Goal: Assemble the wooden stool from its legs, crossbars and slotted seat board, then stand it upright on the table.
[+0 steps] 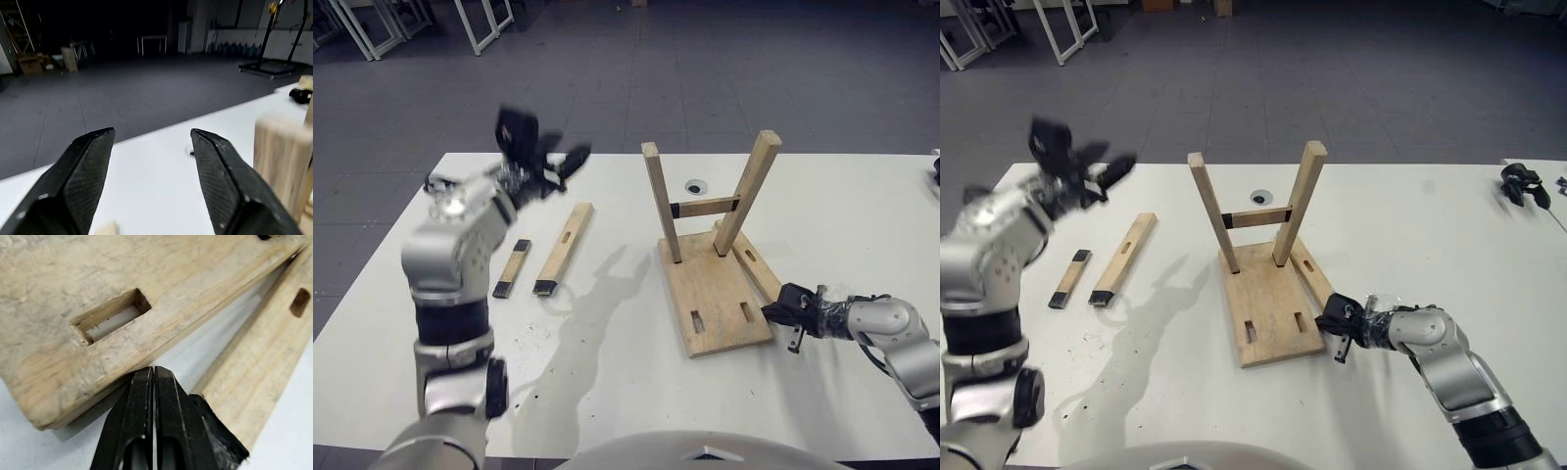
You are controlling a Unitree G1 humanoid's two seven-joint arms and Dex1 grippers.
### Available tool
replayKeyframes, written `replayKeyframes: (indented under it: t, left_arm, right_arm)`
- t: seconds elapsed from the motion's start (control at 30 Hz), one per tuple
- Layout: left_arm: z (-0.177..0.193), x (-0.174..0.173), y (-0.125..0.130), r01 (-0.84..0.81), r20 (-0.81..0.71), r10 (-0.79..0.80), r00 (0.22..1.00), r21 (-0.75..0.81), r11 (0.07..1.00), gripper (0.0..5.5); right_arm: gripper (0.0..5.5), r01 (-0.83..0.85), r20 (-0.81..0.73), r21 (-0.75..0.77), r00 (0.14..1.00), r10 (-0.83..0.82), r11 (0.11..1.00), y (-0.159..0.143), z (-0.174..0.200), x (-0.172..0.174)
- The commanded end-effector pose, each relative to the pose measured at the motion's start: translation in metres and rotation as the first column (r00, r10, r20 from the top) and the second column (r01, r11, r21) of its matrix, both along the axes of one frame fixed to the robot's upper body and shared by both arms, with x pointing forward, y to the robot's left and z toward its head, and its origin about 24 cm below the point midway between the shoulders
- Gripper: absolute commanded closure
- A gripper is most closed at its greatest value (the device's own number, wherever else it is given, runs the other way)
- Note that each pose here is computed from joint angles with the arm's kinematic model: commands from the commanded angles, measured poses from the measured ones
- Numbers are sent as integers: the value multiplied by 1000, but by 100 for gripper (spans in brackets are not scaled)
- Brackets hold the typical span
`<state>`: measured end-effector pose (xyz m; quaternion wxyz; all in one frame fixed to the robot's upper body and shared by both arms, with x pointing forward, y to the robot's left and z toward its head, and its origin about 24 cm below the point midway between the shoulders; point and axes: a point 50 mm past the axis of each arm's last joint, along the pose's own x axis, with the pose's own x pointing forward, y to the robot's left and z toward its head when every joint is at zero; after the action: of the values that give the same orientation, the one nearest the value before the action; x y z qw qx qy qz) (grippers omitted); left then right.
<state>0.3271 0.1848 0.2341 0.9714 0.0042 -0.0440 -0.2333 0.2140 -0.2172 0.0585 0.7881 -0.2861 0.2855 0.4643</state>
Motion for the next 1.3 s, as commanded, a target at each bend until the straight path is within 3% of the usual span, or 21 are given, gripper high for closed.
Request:
replayKeyframes:
  t: [0.03, 0.17, 0.3, 0.37, 0.5, 0.57, 0.67, 0.8, 0.93, 1.0, 1.1, 1.2, 1.3]
  left_arm:
    - [42, 39, -39, 85, 77, -79, 994, -74, 994, 265]
    - [44, 63, -76, 179, 51, -173, 984, -137, 974, 265]
    - [21, 72, -93, 248, -28, -256, 966, -170, 954, 265]
    - [-28, 74, -97, 247, -197, -278, 940, -171, 954, 265]
    - [-133, 52, -102, 258, -527, -273, 805, -104, 960, 265]
    - [-133, 52, -99, 239, -521, -259, 814, -106, 965, 265]
    - [-84, 68, -92, 204, -356, -228, 906, -105, 973, 265]
    - [9, 70, -72, 155, -10, -156, 988, -93, 984, 265]
    - [38, 45, -22, 3, 133, 9, 991, -92, 996, 265]
    - [21, 26, 6, -103, 113, 111, 987, -75, 992, 265]
    - [-39, -11, 40, -263, -22, 262, 965, -21, 965, 265]
    - [-93, -48, 54, -351, -127, 358, 925, 78, 933, 265]
    - [-124, -73, 69, -375, -192, 392, 900, 120, 919, 308]
  right_arm:
    - [540, -53, 3, 43, 999, 53, 998, 21, -5, 5]
    - [540, -95, 7, 70, 995, 95, 993, 36, -6, 6]
    - [540, -73, 3, 50, 997, 73, 996, 32, -9, 5]
    - [540, -67, 0, 44, 998, 67, 997, 31, -10, 4]
    - [540, -51, 10, 35, 999, 50, 998, 31, -11, 7]
    - [540, -40, 12, 32, 999, 40, 999, 29, -11, 8]
    - [540, -26, 10, 26, 1000, 26, 999, 27, -13, 7]
    - [540, -19, 8, 30, 1000, 19, 999, 26, -12, 9]
    - [540, 11, 27, 57, 1000, -13, 998, 25, -5, 11]
    - [540, 39, 51, 93, 998, -44, 995, 26, 1, 15]
    - [540, 95, 108, 199, 987, -118, 975, 33, 16, 24]
    - [540, 139, 147, 301, 971, -189, 943, 39, 30, 32]
    - [540, 149, 155, 338, 965, -211, 929, 43, 36, 34]
